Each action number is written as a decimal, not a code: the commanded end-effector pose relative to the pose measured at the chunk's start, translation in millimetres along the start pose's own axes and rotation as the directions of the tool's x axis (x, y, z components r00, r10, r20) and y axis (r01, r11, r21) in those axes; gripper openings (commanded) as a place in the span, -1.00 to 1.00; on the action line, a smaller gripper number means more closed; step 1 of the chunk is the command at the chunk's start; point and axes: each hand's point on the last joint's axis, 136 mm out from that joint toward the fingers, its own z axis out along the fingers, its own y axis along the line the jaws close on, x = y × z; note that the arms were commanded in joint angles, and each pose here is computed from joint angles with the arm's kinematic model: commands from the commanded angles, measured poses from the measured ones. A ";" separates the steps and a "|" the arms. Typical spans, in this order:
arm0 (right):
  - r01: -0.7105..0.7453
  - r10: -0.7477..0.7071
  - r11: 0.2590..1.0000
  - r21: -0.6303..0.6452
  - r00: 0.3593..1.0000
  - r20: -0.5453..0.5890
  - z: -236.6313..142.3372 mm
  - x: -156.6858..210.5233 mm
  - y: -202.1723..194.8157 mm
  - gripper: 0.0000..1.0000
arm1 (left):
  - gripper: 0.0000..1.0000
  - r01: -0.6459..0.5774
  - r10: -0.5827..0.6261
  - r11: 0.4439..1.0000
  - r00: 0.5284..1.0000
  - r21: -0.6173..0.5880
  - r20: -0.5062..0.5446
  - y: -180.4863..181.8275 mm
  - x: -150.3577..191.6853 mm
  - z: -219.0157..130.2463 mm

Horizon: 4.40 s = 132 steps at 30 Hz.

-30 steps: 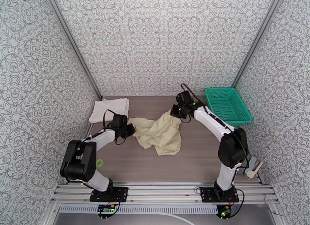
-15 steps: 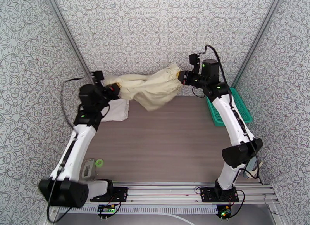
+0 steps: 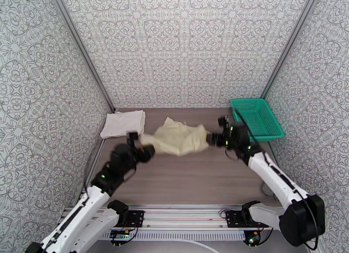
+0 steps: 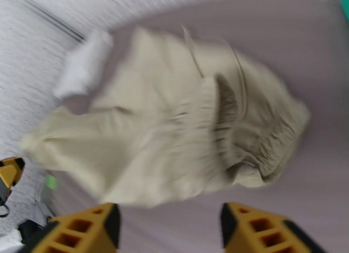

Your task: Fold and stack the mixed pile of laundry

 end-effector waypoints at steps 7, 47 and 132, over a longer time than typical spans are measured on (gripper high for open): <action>-0.304 0.302 0.935 0.181 0.953 0.035 -14.1 -10.5 -35.3 0.69 | 0.54 0.163 -0.187 0.964 0.978 -0.210 -0.095 37.6 1.2 10.0; -0.153 0.186 0.976 0.156 0.956 -0.227 26.3 8.2 0.5 -1.00 | -1.00 0.259 -0.290 0.952 0.935 -0.165 -0.205 63.2 0.9 82.3; 0.275 -0.246 0.960 0.059 0.922 -0.299 24.5 -31.2 25.3 -0.91 | -0.95 0.162 -0.211 0.972 0.923 -0.171 -0.323 69.9 -29.0 122.2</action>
